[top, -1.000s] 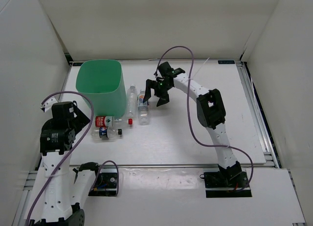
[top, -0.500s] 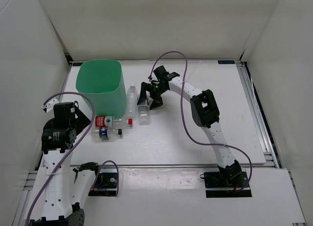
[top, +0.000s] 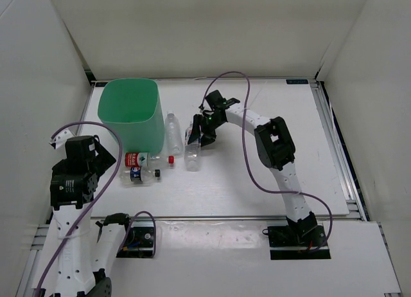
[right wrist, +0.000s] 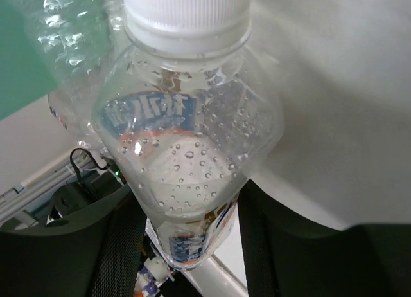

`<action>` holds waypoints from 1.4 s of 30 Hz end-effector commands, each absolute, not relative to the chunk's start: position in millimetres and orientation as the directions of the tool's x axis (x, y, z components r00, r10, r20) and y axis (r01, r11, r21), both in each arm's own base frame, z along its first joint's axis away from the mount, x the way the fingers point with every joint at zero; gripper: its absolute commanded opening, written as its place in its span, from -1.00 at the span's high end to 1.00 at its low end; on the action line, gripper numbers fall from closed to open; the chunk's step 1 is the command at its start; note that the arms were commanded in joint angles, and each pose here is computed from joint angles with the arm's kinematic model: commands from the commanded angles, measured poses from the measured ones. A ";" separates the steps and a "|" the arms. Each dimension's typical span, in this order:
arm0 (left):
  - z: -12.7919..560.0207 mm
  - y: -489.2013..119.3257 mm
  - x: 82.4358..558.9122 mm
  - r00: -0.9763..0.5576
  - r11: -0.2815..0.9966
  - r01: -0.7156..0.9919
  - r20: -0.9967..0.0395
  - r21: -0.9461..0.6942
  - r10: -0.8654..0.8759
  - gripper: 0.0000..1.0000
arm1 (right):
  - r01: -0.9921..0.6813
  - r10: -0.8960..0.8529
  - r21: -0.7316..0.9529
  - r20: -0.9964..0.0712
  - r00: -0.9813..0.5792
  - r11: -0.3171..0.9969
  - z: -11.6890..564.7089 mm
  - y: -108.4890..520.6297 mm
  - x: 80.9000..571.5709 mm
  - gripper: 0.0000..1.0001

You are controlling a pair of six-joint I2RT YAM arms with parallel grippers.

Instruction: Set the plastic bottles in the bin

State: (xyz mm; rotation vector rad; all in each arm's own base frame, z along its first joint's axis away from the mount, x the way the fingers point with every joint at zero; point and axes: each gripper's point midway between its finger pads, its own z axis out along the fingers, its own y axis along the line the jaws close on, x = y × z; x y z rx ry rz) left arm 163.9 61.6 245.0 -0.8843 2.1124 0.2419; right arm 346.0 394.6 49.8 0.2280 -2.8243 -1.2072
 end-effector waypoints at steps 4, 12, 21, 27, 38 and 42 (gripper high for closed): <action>255.0 65.2 164.8 -0.339 0.723 -0.669 -0.793 -0.175 -0.506 -1.00 | -0.305 -0.062 0.732 -0.340 -0.938 0.610 214.7 387.4 376.8 0.16; 253.1 49.5 162.9 -0.405 0.745 -0.642 -0.744 -0.182 -0.531 -1.00 | -0.460 0.225 0.798 -0.567 -0.793 0.390 384.0 432.6 399.1 0.28; 299.1 40.3 165.1 -0.449 0.824 -0.550 -0.784 -0.135 -0.428 -1.00 | -0.737 0.370 0.562 -0.820 -0.437 0.376 425.1 518.5 408.6 0.15; 309.3 36.5 176.1 -0.499 0.875 -0.482 -0.807 -0.045 -0.316 -1.00 | -0.799 0.251 0.309 -0.946 -0.204 0.516 393.9 558.8 393.0 -0.42; 328.3 50.8 182.1 -0.407 0.845 -0.533 -0.865 -0.037 -0.294 -1.00 | -0.629 0.183 0.328 -0.941 -0.286 0.705 415.9 421.7 390.4 -1.00; 319.2 54.2 173.0 -0.360 0.841 -0.537 -0.883 -0.069 -0.302 -1.00 | -0.650 0.051 0.335 -0.908 -0.415 0.682 368.1 401.4 383.7 -1.00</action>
